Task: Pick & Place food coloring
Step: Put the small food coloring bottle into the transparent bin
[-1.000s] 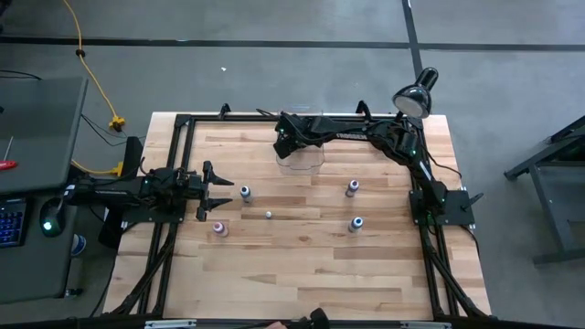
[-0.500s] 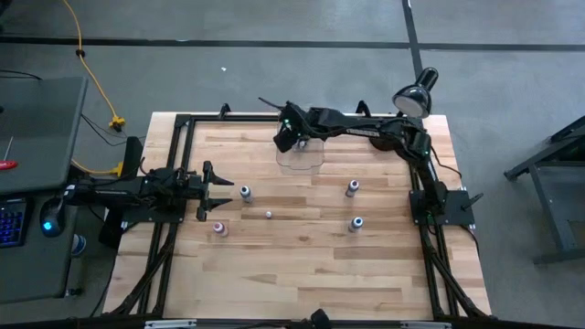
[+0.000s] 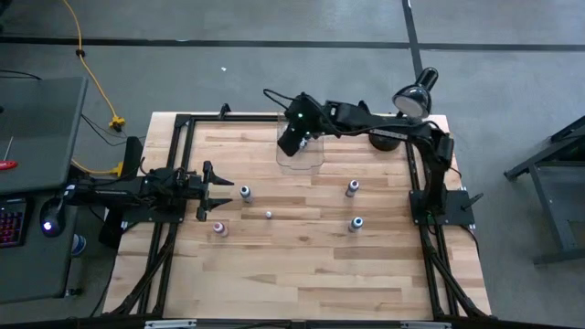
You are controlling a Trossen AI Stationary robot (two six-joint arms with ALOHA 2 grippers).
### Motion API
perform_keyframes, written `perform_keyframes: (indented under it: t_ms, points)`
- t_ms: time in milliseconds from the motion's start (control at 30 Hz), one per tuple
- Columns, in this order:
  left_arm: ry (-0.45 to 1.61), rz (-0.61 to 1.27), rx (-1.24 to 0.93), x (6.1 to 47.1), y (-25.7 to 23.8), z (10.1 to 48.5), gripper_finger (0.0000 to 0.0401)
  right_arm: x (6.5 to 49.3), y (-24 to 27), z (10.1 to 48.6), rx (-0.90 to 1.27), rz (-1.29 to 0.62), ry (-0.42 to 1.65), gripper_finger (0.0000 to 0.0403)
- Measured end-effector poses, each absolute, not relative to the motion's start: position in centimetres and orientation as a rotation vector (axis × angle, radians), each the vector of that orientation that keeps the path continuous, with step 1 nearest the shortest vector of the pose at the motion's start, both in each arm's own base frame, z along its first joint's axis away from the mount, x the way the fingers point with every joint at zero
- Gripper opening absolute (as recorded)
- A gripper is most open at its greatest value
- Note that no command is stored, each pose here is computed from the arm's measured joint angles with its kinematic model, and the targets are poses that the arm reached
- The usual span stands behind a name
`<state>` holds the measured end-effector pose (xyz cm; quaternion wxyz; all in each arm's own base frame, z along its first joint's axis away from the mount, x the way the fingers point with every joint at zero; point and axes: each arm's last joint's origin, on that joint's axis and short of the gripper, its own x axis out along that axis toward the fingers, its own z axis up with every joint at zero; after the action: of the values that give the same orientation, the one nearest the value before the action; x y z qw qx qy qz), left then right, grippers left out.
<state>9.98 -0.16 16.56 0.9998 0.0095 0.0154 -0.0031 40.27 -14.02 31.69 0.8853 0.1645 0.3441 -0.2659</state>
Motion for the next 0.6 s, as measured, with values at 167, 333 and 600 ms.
perform_keyframes:
  t_ms: [167,333,600]
  points:
    - [0.030,-0.006,0.019,10.0,-0.2,16.6,0.0239,39.9,-11.9,33.6,0.316,-0.390,0.692,0.0161]
    - [0.031,-0.006,0.019,10.0,-0.2,16.6,0.0239,39.4,-9.4,35.4,0.267,-0.246,0.664,0.0164]
    - [0.031,-0.005,0.019,10.0,-0.2,16.6,0.0239,39.4,-5.8,36.4,0.189,-0.120,0.656,0.0166]
